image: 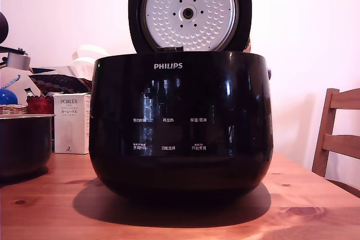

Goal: Pick up the metallic pot next to the rice cooker

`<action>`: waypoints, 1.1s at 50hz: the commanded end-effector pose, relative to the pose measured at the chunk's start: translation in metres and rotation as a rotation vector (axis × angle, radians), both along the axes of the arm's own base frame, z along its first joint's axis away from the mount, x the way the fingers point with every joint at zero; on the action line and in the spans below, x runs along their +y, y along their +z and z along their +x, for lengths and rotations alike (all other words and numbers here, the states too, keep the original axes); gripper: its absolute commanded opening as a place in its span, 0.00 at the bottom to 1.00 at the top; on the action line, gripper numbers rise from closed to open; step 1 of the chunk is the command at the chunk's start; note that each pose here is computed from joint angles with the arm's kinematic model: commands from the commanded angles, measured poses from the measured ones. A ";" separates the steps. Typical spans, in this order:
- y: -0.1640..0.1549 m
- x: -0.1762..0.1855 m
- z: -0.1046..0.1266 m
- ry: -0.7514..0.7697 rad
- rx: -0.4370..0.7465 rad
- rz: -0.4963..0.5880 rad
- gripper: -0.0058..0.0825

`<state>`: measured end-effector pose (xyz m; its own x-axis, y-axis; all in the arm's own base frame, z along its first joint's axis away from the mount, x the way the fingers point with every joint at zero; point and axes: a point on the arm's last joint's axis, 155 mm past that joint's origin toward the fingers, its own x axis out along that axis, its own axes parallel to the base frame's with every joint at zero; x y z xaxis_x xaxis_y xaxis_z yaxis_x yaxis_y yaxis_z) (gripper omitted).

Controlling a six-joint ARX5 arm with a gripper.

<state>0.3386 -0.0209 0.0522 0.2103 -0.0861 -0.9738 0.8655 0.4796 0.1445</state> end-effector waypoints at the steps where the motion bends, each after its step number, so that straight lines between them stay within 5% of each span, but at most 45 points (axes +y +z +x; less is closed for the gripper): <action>1: -0.004 -0.003 -0.002 -0.007 0.011 -0.020 0.41; 25: -0.020 -0.011 -0.009 -0.073 0.071 -0.018 0.04; 55: 0.021 -0.010 -0.006 -0.092 0.026 0.036 0.04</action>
<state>0.3189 -0.0259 0.0459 0.0915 -0.0622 -0.9939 0.9126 0.4045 0.0587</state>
